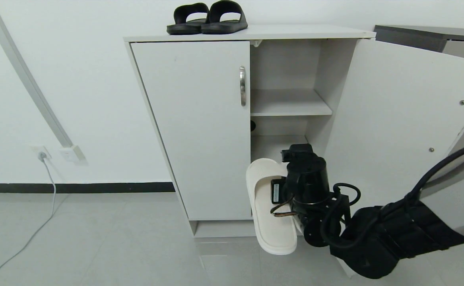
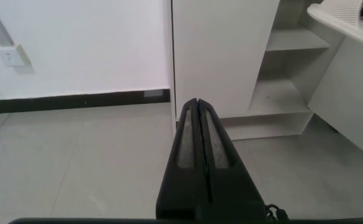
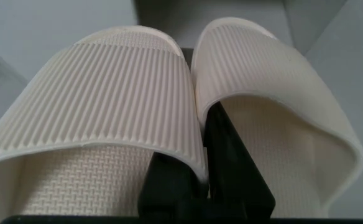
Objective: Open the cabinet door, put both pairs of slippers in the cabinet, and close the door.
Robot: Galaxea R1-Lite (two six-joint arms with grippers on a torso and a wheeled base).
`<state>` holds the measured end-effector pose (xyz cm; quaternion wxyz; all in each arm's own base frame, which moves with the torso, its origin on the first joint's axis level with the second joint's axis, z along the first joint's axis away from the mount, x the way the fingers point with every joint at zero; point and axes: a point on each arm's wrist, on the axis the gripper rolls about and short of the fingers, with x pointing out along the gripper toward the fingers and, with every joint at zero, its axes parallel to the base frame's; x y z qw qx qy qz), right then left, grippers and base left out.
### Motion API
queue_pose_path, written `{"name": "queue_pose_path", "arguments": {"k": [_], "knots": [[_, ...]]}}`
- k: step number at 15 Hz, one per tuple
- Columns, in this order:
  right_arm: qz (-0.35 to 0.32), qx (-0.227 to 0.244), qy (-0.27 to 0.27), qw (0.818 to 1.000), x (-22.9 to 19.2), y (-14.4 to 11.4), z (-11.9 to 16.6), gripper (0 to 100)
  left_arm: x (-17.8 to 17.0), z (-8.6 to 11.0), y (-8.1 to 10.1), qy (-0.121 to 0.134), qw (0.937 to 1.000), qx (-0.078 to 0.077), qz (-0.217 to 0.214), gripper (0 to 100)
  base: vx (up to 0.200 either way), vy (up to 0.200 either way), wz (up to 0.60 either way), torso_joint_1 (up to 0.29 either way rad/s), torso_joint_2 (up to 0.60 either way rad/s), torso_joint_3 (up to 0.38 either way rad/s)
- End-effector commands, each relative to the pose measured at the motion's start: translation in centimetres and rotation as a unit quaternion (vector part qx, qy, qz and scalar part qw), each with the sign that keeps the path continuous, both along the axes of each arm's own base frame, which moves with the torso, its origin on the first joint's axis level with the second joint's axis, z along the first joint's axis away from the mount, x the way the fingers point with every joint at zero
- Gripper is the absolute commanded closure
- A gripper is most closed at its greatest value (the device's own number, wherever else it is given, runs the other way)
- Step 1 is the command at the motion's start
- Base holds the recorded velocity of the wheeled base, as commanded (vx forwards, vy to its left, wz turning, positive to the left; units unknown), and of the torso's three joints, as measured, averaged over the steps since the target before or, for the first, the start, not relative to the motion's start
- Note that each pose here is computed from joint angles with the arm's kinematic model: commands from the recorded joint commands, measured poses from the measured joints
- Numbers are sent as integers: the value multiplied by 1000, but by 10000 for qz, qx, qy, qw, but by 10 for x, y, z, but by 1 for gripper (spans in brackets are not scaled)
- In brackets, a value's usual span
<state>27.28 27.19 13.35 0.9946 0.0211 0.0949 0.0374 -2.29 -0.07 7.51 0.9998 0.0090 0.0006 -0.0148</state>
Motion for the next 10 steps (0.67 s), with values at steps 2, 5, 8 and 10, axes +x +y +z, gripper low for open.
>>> {"name": "queue_pose_path", "arguments": {"k": [2, 5, 8, 10], "knots": [[-139, -144, 93, 9998, 11, 11, -21, 100, 0, 0, 0, 16, 10000, 2, 2, 100, 0, -100, 0, -1, 1, 1], [-176, -185, 124, 9996, 14, 10, -24, 100, 0, 0, 0, 16, 10000, 2, 2, 100, 0, -200, 0, 4, 2, -1], [-244, -192, 117, 9995, 16, 8, -24, 100, 0, 0, 0, 16, 10000, -6, 2, 100, 0, -133, 0, 3, 3, 2], [-282, -204, 126, 9993, 18, 6, -26, 100, 0, 0, 0, 16, 10000, -6, 2, 100, 0, 0, 0, 0, 0, 0]]}}
